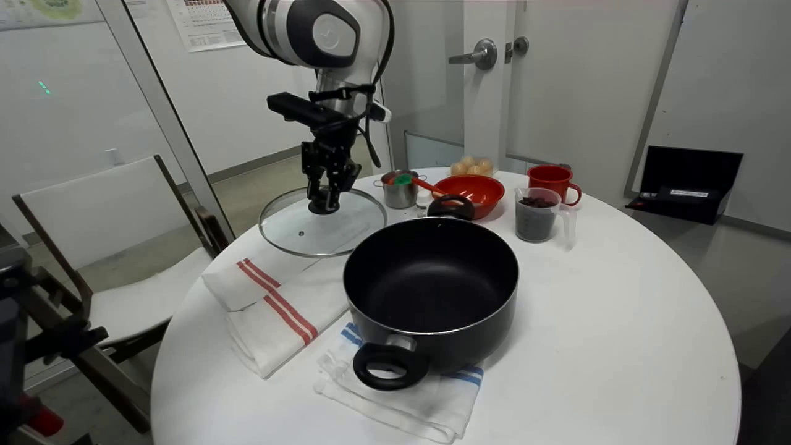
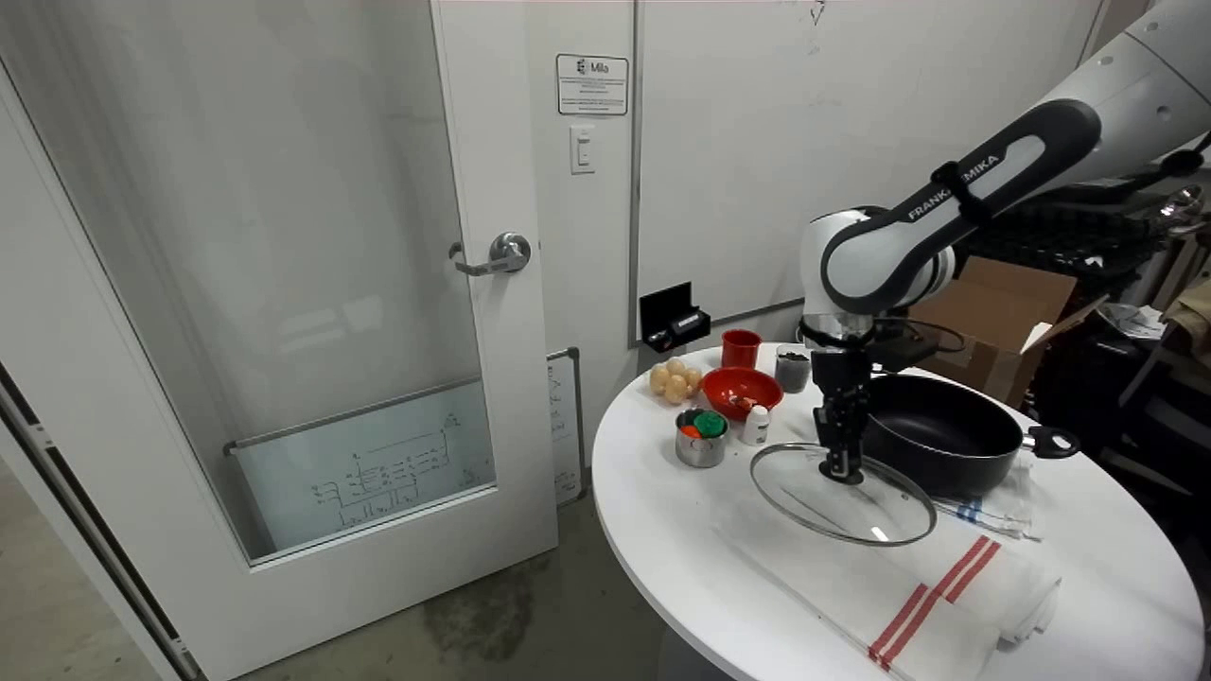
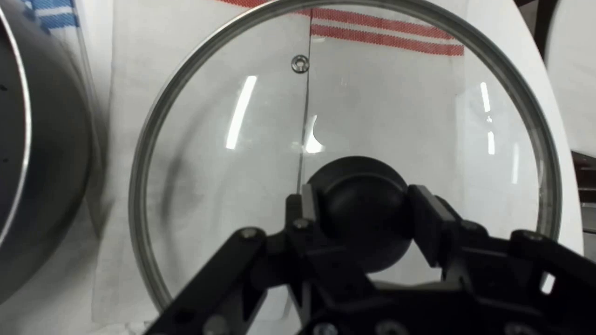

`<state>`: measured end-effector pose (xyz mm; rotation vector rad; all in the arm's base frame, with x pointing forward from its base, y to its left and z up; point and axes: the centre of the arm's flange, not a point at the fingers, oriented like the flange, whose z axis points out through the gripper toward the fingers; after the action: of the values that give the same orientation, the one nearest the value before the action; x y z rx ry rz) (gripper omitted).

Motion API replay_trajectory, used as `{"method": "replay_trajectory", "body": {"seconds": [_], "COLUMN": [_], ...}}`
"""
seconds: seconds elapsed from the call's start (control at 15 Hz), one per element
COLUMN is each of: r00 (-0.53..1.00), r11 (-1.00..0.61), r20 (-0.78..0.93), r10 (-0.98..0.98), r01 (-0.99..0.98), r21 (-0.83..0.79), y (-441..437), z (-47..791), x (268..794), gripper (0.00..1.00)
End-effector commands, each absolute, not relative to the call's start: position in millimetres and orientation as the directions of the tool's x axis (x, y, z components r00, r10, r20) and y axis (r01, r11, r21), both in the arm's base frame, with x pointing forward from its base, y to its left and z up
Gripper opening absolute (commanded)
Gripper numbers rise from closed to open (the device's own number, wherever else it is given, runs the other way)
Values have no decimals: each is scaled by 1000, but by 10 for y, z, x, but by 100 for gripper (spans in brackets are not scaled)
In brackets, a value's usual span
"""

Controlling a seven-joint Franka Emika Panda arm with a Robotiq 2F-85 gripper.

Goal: Remove the lid from the pot

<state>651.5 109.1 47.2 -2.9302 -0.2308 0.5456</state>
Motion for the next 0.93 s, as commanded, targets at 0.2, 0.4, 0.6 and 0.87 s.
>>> {"method": "replay_trajectory", "body": {"seconds": [0.2, 0.4, 0.6, 0.87], "r00": [954, 957, 965, 973], "r11": [-995, -997, -997, -996], "r20": [-287, -281, -248, -216], "r10": [87, 72, 79, 87], "r01": [67, 59, 76, 91], "r21": [-79, -52, -23, 7], "y": [1142, 1120, 1121, 1175], "z": [154, 20, -69, -101], "x": [6753, 6692, 6622, 6551], "gripper": [25, 25, 25, 25]}}
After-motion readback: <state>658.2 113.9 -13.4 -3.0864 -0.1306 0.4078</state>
